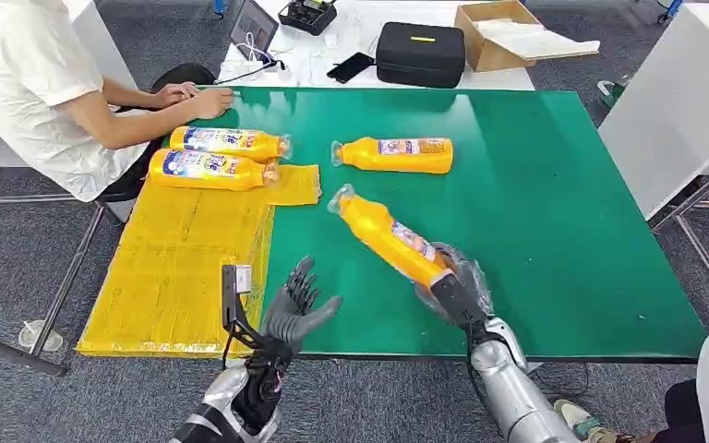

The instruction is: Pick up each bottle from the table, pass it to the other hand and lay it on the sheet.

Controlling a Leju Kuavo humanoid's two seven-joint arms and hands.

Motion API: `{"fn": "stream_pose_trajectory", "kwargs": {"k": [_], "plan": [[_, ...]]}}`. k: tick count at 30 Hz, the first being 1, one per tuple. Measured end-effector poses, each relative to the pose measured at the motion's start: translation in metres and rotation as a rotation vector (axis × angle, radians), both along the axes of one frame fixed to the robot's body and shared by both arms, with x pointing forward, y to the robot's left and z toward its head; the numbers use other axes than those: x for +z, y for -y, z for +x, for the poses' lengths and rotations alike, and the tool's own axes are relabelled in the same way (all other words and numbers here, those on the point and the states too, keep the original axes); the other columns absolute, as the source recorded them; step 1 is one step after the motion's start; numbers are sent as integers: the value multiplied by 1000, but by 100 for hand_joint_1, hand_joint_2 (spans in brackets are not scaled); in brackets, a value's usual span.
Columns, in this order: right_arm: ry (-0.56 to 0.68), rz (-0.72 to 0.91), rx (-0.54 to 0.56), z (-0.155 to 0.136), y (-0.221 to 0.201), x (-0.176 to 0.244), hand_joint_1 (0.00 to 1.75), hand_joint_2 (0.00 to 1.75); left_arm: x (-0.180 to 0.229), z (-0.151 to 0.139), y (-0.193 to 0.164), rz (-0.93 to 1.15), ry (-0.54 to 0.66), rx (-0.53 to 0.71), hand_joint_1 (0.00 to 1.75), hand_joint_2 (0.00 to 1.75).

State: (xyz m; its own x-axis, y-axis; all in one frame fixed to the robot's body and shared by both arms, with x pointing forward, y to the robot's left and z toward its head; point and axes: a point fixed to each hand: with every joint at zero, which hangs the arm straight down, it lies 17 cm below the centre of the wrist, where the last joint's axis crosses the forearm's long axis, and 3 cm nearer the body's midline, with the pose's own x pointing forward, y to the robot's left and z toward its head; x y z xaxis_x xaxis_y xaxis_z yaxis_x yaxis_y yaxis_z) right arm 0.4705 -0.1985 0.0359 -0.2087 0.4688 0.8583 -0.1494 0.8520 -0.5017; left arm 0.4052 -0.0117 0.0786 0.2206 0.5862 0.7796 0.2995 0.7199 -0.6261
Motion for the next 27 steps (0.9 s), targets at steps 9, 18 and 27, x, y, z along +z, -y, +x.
{"fn": "stream_pose_trajectory", "kwargs": {"k": [9,18,27], "plan": [[46,50,146,-5,-61,21,175,175,7,21,2,-109,-9,-64,0,175],[69,68,228,-10,-95,33,175,175,7,35,-1,-118,-20,-73,0,175],[82,58,294,-18,-117,37,175,175,11,42,-4,-141,-15,-39,0,175]]}}
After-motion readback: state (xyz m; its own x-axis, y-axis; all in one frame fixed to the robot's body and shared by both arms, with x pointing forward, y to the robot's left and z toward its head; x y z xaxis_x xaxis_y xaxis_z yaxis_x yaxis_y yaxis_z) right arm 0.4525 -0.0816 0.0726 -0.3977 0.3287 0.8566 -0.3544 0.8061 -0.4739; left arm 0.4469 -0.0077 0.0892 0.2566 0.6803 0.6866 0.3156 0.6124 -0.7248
